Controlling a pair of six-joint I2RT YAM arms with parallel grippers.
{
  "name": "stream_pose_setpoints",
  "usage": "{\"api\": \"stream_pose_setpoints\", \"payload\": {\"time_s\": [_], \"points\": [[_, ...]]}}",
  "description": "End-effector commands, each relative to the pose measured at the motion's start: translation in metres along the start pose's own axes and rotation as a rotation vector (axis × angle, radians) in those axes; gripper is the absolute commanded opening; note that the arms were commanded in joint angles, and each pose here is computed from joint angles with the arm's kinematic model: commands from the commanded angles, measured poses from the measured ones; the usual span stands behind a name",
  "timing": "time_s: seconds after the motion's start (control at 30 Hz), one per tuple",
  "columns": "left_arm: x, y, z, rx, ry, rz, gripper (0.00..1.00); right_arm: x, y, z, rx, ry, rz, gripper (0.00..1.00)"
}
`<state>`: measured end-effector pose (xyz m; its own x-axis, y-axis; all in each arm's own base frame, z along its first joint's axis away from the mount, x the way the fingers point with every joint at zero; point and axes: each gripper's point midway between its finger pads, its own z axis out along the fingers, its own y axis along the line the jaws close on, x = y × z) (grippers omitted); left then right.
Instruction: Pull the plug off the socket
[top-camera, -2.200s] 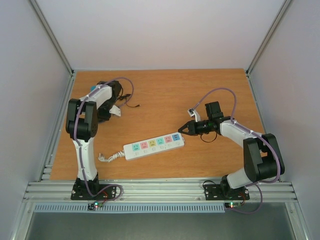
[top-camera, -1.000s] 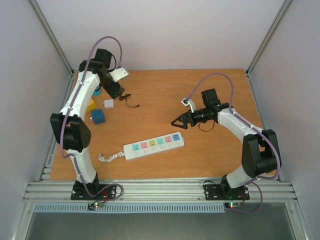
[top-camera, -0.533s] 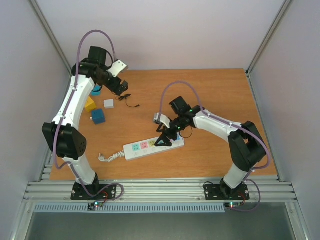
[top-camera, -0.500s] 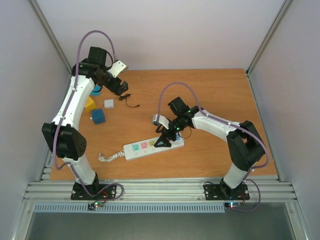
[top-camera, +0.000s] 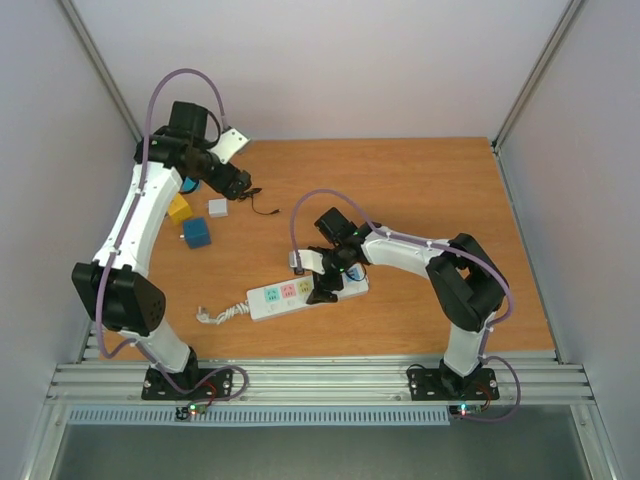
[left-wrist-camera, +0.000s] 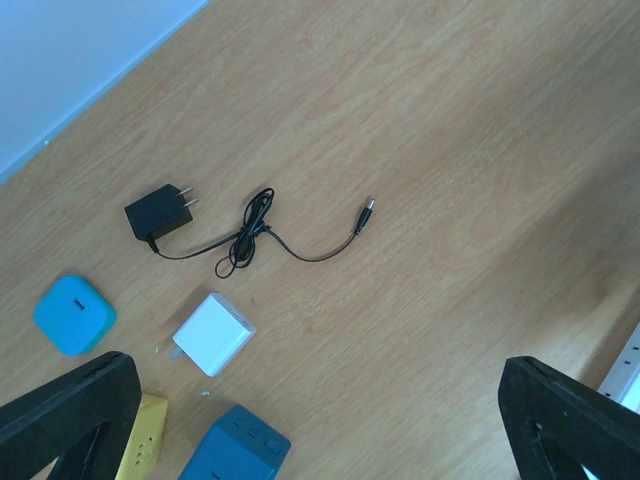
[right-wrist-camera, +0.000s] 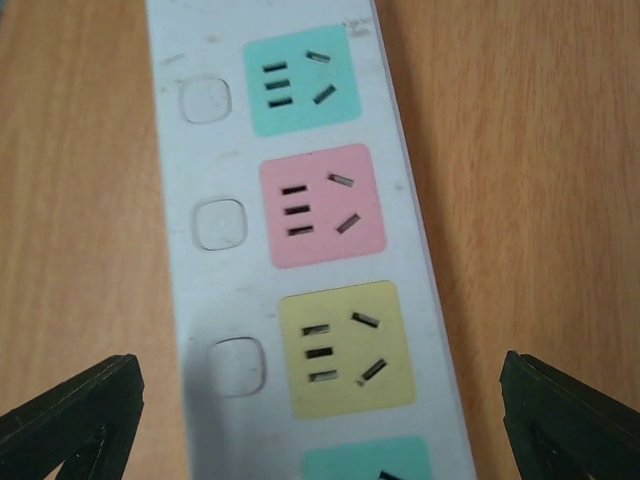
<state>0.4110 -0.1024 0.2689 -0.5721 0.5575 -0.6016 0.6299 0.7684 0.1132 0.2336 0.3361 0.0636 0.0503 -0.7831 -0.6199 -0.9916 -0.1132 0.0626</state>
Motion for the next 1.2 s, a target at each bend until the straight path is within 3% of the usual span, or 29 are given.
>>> {"api": "stream_pose_setpoints", "payload": {"time_s": [0.0, 0.27, 0.67, 0.97, 1.17], "points": [[-0.004, 0.005, -0.011, -0.035, -0.035, 0.015, 1.0, 0.002, -0.019, 0.013, 0.08, 0.04, -0.109, 0.98], [0.003, 0.002, -0.011, -0.04, -0.026, 0.019, 1.0, 0.011, -0.025, 0.027, 0.102, 0.08, -0.143, 0.99], [0.005, 0.0, -0.011, -0.036, -0.028, 0.018, 1.0, 0.018, 0.015, 0.018, -0.058, 0.086, -0.153, 0.98], [0.004, 0.002, -0.01, -0.038, -0.028, 0.015, 1.0, 0.029, -0.004, 0.023, 0.052, 0.133, -0.149, 0.94], [0.003, 0.002, -0.009, -0.038, -0.028, 0.014, 1.0, 0.032, -0.007, 0.017, 0.107, 0.131, -0.119, 0.86]]}}
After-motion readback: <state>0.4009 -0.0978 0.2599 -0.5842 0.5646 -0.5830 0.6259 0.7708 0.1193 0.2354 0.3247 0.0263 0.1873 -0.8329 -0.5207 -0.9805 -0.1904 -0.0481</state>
